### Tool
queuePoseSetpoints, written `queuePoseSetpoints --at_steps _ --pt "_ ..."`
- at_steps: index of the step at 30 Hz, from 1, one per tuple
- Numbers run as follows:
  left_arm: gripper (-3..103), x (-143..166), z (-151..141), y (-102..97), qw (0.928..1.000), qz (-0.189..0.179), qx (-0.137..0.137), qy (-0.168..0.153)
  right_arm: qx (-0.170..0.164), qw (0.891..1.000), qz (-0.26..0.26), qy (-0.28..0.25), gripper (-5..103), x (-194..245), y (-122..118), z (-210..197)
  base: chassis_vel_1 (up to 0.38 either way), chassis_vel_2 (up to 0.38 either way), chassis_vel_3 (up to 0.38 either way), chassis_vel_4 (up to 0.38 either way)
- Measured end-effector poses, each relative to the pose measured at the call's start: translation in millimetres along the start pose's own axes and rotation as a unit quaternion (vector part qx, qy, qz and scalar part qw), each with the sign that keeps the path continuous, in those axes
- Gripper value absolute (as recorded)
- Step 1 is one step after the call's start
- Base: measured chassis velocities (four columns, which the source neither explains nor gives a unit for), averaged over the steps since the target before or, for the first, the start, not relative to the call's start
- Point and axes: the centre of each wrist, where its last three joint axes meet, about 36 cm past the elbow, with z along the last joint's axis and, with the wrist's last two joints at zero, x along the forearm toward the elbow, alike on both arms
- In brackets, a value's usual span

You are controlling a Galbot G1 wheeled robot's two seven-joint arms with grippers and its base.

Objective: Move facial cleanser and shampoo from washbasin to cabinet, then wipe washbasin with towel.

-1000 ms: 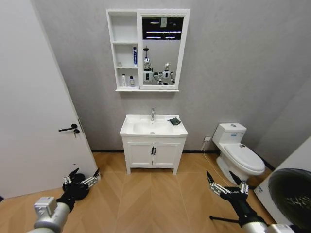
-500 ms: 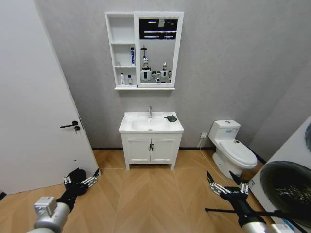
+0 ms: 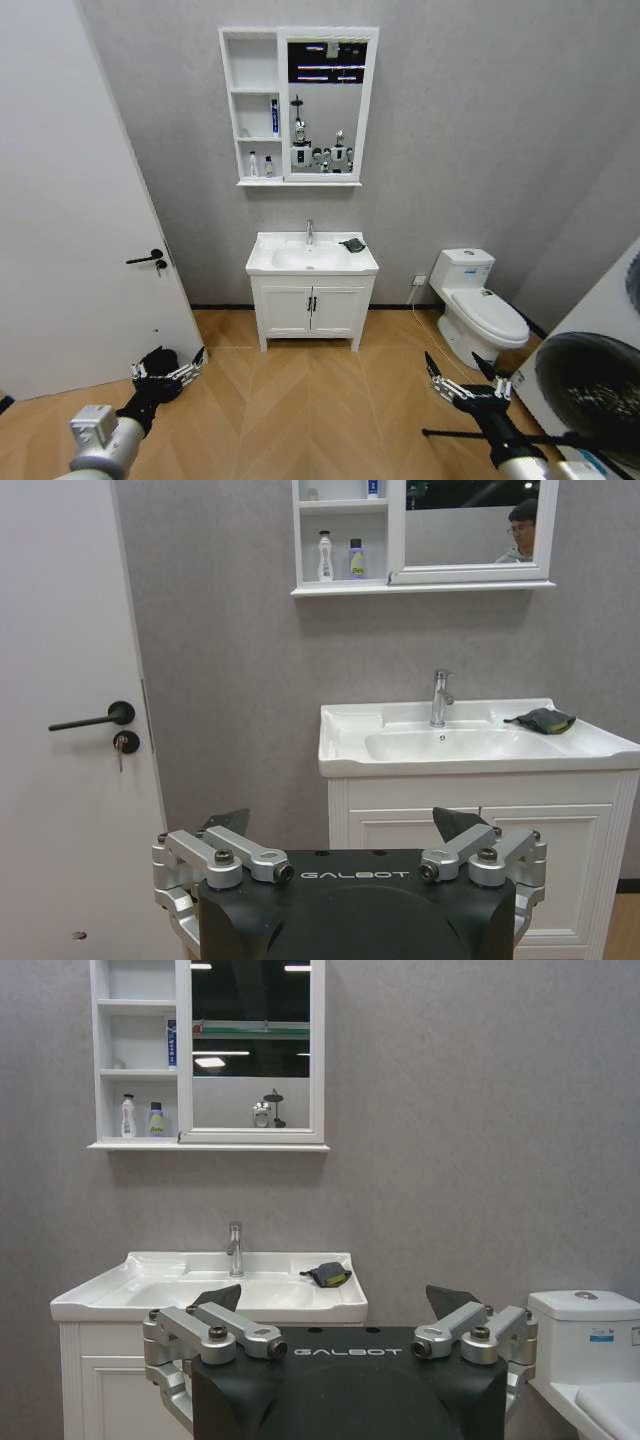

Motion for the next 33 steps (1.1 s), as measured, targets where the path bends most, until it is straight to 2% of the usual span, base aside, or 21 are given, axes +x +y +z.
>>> queuePoseSetpoints --at_steps 33 --pt "100 0.0 0.0 0.0 1.0 0.0 0.0 0.0 0.0 1.0 0.0 0.0 100 0.0 0.0 0.0 0.0 0.0 0.0 0.0"
